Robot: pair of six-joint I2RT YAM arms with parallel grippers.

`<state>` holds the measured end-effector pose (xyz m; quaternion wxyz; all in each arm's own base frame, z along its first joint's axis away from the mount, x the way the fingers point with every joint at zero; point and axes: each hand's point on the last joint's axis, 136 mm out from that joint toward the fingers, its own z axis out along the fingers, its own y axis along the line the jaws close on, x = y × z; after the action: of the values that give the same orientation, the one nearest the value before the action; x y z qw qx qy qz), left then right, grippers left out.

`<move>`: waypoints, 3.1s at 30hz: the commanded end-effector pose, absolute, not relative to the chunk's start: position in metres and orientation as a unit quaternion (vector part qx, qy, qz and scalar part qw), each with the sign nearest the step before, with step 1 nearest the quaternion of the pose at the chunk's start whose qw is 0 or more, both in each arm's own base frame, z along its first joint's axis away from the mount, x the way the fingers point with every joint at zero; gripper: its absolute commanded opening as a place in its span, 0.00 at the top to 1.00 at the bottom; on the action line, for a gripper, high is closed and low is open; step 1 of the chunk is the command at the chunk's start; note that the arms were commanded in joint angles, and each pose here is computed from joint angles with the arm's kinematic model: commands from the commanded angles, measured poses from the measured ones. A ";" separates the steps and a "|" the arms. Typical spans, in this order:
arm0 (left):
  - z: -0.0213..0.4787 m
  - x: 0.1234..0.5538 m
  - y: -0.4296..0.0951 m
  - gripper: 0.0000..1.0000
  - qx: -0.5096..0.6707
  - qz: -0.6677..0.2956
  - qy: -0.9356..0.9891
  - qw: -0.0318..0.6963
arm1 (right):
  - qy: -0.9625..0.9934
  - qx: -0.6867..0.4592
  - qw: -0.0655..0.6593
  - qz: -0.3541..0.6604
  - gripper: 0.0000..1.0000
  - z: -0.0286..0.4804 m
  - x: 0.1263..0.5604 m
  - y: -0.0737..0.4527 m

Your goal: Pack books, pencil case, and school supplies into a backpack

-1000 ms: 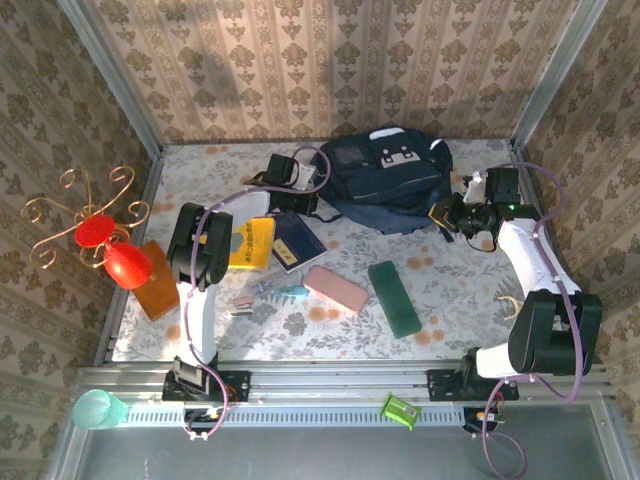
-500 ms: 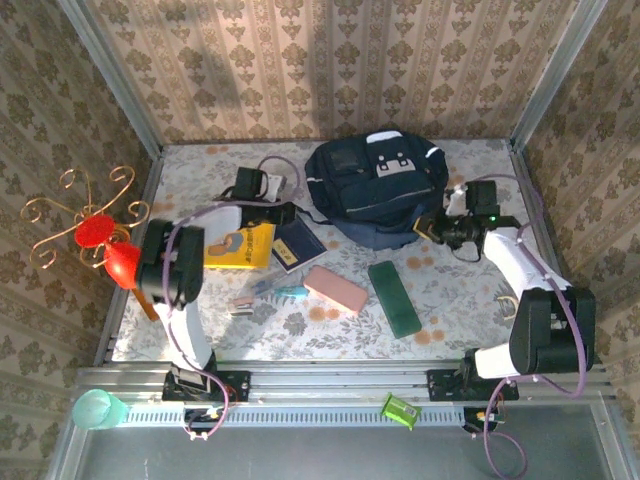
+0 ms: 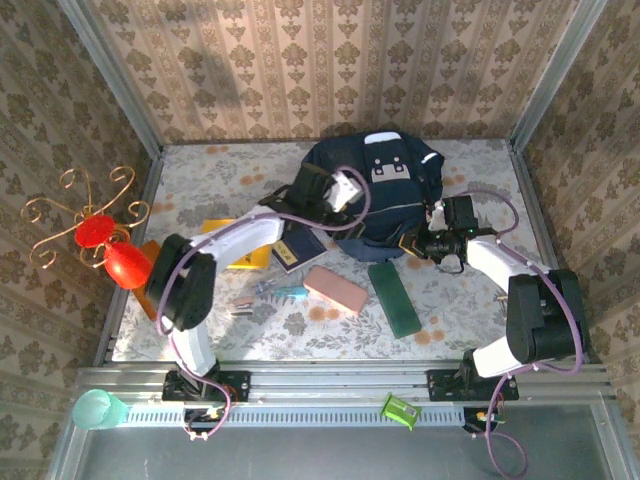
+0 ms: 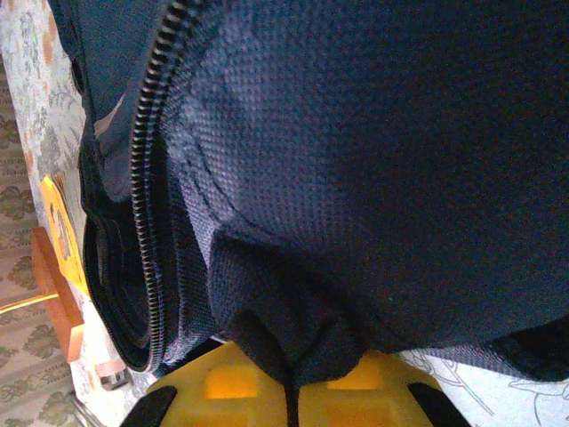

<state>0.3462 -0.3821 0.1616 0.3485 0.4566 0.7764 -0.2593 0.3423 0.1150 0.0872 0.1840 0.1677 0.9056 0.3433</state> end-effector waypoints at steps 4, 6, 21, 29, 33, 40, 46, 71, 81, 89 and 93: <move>0.125 0.345 -0.410 0.28 0.522 -0.228 0.770 0.289 | 0.896 0.163 0.203 0.360 0.99 0.088 0.349 0.121; 0.120 0.356 -0.412 0.29 0.521 -0.214 0.775 0.288 | 0.896 0.164 0.201 0.361 0.99 0.085 0.348 0.121; 0.073 0.405 -0.432 0.49 0.565 -0.112 0.767 0.282 | 0.893 0.164 0.201 0.367 0.97 0.084 0.348 0.123; 0.174 0.410 -0.433 1.00 0.550 -0.206 0.726 0.356 | 0.887 0.193 0.226 0.355 0.86 0.086 0.345 0.115; 0.248 0.408 -0.421 1.00 0.513 -0.330 0.691 0.387 | 0.888 0.186 0.239 0.346 0.70 0.084 0.341 0.118; 0.292 0.410 -0.401 1.00 0.540 -0.383 0.639 0.391 | 0.916 0.064 0.325 0.228 0.57 0.120 0.335 0.107; 0.299 0.418 -0.392 1.00 0.571 -0.385 0.611 0.391 | 0.892 -0.021 0.429 0.140 0.40 0.180 0.334 0.096; 0.281 0.430 -0.385 1.00 0.610 -0.358 0.586 0.396 | 0.781 -0.308 0.542 -0.031 0.05 0.260 0.448 0.131; 0.262 0.487 -0.357 0.57 0.477 -0.256 0.737 0.405 | 0.838 -0.138 0.527 0.037 0.22 0.247 0.499 0.133; 0.264 0.471 -0.252 0.21 0.246 -0.135 0.837 0.470 | 0.895 -0.105 0.430 0.063 0.15 0.196 0.478 0.143; 0.221 0.434 -0.185 0.19 0.095 -0.113 0.891 0.430 | 0.909 -0.080 0.405 0.060 0.07 0.181 0.435 0.129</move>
<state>0.4306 -0.2339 0.2172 0.4010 0.2569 0.8676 -0.1429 0.4636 0.1387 0.1786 0.4224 -0.1218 0.8964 0.0562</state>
